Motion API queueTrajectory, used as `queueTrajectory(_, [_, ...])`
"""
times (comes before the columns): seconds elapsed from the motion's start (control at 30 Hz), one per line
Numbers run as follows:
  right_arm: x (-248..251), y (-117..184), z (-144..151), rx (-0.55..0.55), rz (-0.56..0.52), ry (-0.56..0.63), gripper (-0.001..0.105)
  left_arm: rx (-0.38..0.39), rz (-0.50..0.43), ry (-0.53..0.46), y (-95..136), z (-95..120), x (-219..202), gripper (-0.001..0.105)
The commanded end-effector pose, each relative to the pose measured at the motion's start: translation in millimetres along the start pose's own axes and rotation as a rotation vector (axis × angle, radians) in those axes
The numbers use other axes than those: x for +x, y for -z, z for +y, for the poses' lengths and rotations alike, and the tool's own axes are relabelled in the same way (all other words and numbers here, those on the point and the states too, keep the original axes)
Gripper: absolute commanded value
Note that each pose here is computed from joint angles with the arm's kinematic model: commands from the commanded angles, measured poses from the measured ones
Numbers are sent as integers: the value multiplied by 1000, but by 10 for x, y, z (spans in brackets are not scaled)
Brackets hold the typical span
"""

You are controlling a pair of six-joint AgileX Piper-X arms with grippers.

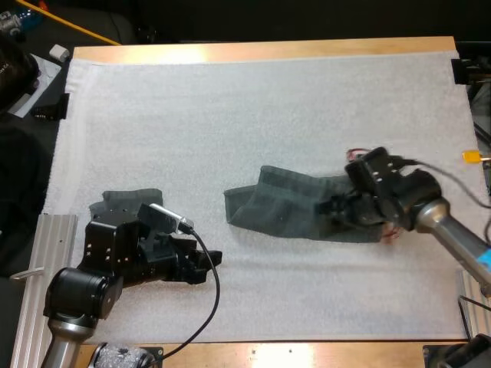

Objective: Pick towel from pile, fold and stack

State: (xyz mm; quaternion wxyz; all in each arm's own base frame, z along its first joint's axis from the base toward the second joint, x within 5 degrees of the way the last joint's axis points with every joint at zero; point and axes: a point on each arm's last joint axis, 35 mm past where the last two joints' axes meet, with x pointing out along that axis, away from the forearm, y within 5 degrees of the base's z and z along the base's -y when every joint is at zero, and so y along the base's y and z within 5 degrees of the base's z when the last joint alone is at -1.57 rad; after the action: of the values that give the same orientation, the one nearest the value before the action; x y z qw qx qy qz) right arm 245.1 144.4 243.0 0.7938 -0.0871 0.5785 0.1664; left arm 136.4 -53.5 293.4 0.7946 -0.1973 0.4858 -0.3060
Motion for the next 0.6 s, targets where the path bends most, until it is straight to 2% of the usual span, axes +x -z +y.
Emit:
queueTrajectory(0.0, [18,23,76,10,23,-49,56,-1,1,9,-2,-18,-13,60])
queueTrajectory(0.07, [-163,73,-20,-16,6,64,56,-1,2,6,-8,-11,-6,61])
queueTrajectory(0.2, [-284,156,-41,-14,-15,85,56,7,-7,8,-16,-17,-9,61])
queueTrajectory(0.43, [-143,250,-285,83,-11,57,56,4,-12,16,-30,-16,-1,60])
queueTrajectory(0.57, [18,308,-566,177,-1,-49,56,1,-14,32,-37,-24,-7,61])
